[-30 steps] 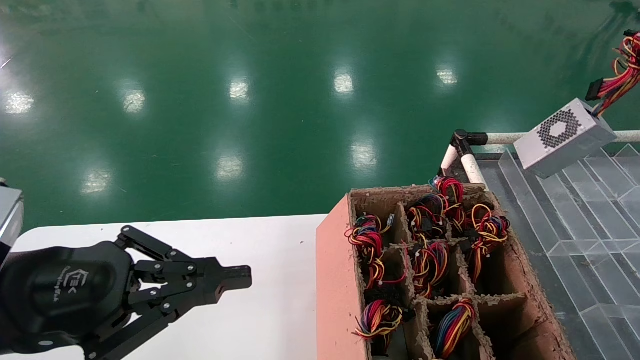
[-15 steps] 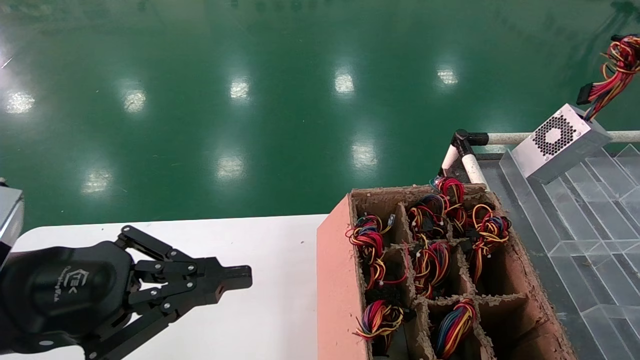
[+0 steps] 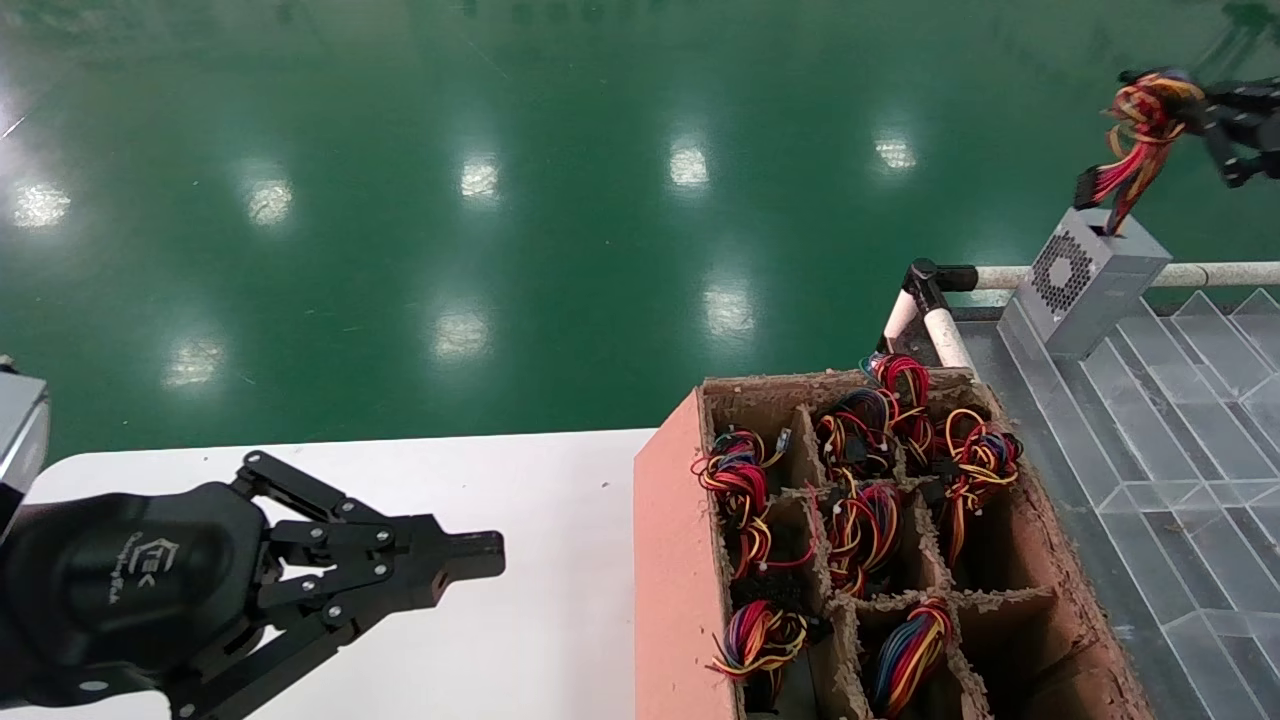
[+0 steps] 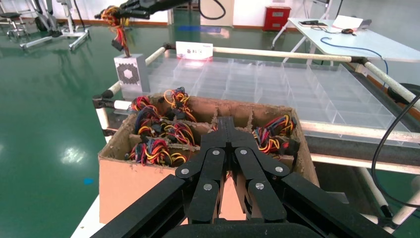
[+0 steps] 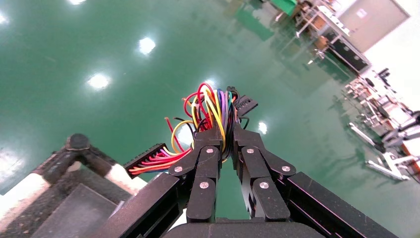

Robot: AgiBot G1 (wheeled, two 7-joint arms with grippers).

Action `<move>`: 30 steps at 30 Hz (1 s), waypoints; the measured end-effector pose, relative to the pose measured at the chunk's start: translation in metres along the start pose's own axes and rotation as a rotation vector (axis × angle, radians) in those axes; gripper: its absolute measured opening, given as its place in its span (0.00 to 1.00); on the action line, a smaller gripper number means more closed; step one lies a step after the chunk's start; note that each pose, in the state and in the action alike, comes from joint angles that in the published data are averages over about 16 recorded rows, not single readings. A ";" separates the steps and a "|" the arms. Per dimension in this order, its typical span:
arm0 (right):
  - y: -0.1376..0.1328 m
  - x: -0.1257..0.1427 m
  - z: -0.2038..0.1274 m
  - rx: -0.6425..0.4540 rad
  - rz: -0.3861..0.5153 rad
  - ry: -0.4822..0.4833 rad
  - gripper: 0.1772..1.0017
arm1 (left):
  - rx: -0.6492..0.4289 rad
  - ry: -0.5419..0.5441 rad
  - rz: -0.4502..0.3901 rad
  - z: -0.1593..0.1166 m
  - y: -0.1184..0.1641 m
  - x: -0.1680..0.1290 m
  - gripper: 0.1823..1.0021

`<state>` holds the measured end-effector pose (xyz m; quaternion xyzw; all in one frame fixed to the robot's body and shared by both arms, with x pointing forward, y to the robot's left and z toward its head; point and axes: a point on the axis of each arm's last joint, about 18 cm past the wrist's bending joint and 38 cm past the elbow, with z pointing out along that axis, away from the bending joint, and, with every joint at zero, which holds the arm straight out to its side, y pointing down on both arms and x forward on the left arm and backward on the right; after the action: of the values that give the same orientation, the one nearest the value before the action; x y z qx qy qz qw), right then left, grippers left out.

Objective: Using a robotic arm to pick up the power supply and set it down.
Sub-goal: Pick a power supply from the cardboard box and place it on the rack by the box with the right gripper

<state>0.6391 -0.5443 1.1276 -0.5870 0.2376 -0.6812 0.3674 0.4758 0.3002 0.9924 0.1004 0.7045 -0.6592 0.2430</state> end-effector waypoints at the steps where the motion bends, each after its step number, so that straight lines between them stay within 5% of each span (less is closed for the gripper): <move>1: 0.001 -0.002 0.001 -0.002 -0.004 -0.004 0.04 | 0.000 0.000 0.000 0.000 0.000 0.000 0.01; 22: 0.012 -0.010 0.005 -0.040 -0.020 -0.013 0.06 | 0.000 0.000 0.000 0.000 0.000 0.000 0.01; 30: 0.009 -0.002 0.005 -0.041 -0.002 0.020 0.14 | 0.000 0.000 0.000 0.000 0.000 0.000 0.01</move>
<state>0.6457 -0.5481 1.1204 -0.5879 0.2548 -0.6822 0.3522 0.4758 0.3002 0.9924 0.1004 0.7045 -0.6592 0.2430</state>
